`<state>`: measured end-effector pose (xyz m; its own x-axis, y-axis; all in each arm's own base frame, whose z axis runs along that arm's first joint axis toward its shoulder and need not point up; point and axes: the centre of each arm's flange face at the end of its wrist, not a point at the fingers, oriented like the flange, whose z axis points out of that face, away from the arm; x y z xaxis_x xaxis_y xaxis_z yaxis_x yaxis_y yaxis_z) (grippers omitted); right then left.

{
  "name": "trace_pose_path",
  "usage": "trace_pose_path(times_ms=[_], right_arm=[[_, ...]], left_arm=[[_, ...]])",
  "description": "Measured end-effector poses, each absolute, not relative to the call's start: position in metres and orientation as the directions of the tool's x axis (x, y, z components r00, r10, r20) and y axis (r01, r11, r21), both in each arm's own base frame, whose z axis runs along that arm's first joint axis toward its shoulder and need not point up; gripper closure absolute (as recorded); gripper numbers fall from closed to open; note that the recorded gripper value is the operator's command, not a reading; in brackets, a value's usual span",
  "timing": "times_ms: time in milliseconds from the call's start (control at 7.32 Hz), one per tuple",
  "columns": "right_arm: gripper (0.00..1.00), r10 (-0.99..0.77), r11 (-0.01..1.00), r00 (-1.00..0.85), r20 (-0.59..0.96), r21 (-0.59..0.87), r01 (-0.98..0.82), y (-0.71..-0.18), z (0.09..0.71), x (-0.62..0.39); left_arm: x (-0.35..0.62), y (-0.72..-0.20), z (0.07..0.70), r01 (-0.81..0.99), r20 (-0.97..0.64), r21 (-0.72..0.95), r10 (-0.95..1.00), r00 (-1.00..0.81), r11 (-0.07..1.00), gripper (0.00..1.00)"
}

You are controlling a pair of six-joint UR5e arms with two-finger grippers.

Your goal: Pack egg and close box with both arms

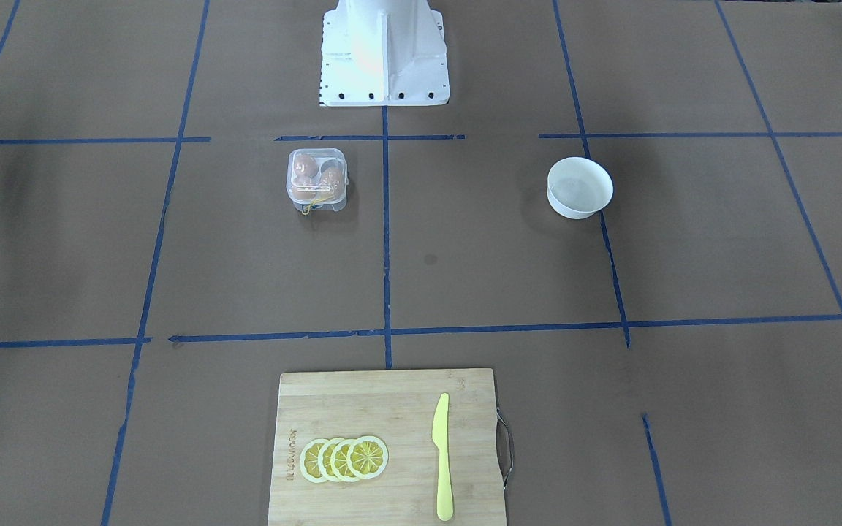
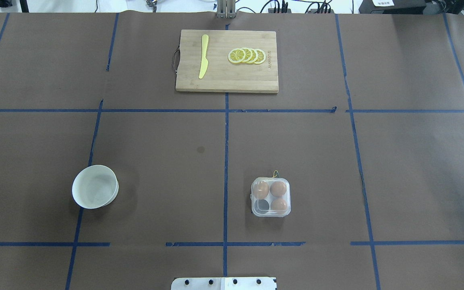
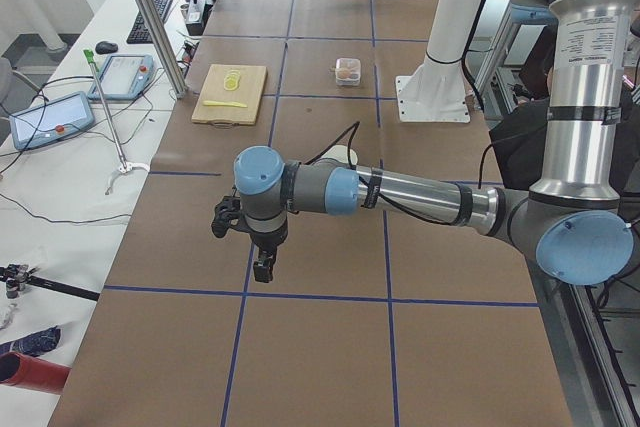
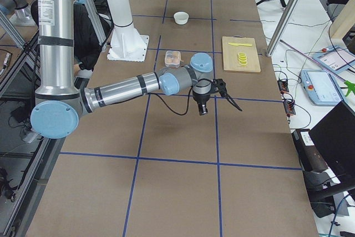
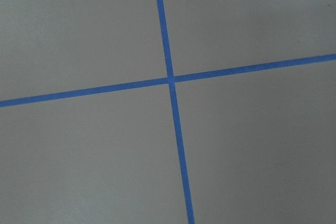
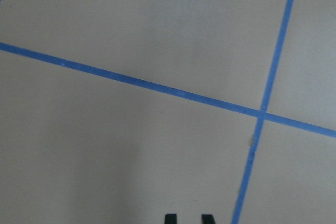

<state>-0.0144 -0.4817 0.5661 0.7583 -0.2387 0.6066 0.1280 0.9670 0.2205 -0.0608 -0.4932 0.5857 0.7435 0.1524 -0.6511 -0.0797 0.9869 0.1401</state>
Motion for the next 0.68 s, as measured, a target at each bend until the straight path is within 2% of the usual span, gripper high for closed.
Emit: trace_pose_path(times_ms=[273,683], right_arm=[[0.0,-0.21,0.975,0.768,0.604,0.19,0.117,-0.469,0.606,0.031],[0.0,-0.18,0.982,0.766,0.617,0.155,0.106,-0.453,0.626,0.04]], left_arm=[[-0.062,-0.493,0.58,-0.079,-0.642,0.154,0.161,0.75,0.985,0.0],[-0.063,-0.491,0.573,-0.079,-0.639,0.169,0.17,0.75,0.982,0.0]])
